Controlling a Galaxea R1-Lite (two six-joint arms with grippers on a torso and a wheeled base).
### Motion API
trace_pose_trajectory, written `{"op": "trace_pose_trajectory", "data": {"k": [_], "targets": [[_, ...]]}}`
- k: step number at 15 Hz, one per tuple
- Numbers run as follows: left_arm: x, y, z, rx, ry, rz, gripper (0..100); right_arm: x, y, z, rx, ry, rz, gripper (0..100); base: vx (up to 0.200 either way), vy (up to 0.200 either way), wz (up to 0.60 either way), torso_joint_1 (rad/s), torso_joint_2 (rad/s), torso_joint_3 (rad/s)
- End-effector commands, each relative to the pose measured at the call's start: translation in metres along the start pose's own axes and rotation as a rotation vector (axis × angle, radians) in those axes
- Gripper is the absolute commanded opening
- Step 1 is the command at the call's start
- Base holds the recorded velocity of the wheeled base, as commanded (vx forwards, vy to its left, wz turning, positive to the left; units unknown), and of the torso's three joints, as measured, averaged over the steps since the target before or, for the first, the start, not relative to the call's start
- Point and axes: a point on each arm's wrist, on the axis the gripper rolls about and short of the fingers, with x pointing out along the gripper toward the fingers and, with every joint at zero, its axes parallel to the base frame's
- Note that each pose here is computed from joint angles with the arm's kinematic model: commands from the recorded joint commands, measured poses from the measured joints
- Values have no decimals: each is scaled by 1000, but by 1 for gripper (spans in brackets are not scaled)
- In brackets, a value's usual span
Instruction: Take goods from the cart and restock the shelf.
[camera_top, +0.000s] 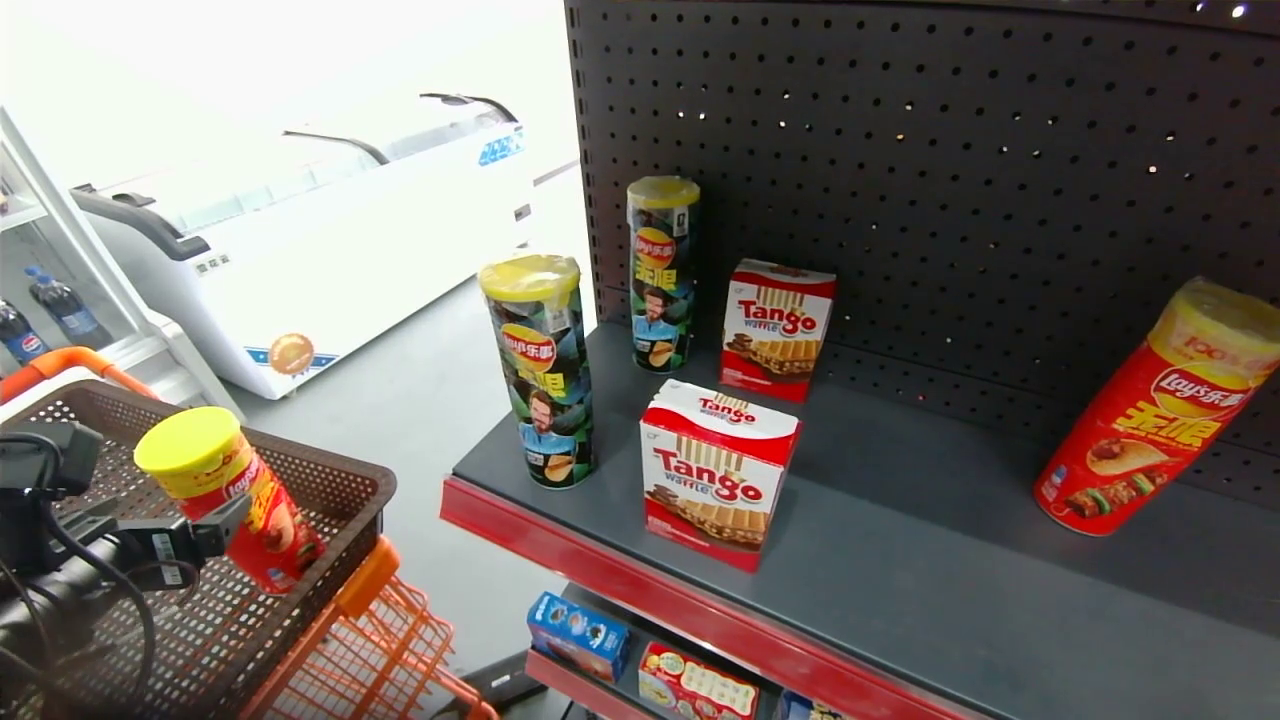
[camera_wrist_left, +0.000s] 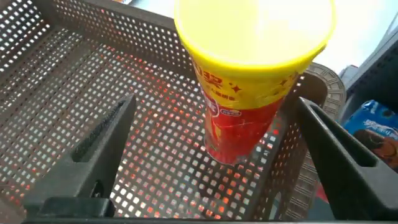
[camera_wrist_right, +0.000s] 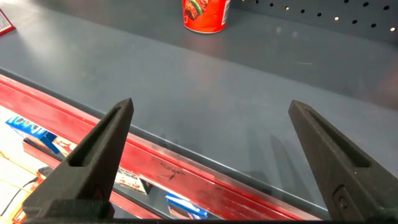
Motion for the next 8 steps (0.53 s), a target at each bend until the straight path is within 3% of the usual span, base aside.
{"op": "trace_pose_trajectory", "data": {"k": [1,2,4,8], "targets": [[15,-5,-17,-8,63,-29,100,0,0,0,0,1,0,100,0,0,0,0,0,0],[20,-4,-25,-6,98,-28,100,0,0,0,0,1,0,100,0,0,0,0,0,0],[26,-3,-33,-9,122,-23,100,0,0,0,0,1,0,100,0,0,0,0,0,0],[44,-2,-37,-11,94,-20,100,0,0,0,0,1,1,100,0,0,0,0,0,0]]}}
